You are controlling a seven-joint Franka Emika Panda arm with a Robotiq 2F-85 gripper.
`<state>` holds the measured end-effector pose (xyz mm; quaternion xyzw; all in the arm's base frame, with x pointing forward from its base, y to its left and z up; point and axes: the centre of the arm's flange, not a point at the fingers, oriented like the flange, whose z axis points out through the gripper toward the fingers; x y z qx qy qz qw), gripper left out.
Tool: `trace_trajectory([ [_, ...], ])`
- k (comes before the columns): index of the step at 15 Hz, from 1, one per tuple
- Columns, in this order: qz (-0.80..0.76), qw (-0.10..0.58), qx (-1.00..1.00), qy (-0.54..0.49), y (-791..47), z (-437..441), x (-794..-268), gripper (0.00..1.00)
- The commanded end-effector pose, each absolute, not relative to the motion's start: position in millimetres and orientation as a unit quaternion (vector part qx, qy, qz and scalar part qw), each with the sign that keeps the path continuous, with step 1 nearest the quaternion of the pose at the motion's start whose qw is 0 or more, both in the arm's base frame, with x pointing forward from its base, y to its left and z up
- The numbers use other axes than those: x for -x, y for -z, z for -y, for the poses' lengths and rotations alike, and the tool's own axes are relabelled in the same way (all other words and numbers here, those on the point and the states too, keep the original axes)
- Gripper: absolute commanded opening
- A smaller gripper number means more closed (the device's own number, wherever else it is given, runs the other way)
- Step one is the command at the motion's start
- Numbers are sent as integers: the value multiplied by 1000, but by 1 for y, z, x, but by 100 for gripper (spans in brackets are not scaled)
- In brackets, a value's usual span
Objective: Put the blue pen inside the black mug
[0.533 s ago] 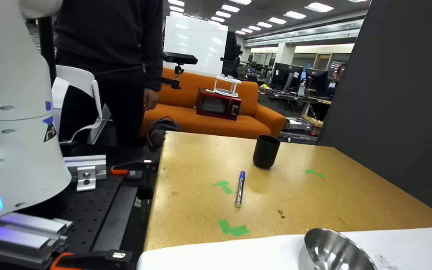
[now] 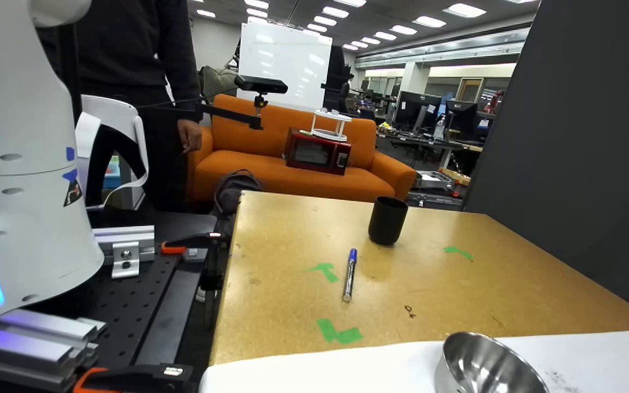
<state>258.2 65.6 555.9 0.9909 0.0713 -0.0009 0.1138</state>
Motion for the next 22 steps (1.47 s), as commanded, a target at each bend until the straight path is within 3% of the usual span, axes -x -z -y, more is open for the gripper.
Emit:
trace_trajectory([
  [1,-81,120,-989,8,-553,-65,-259,100],
  [9,-190,112,-975,7,-522,-72,-273,100],
  [16,-264,35,-963,27,-448,-88,-355,100],
  [22,-383,21,-923,-4,-400,-119,-397,100],
])
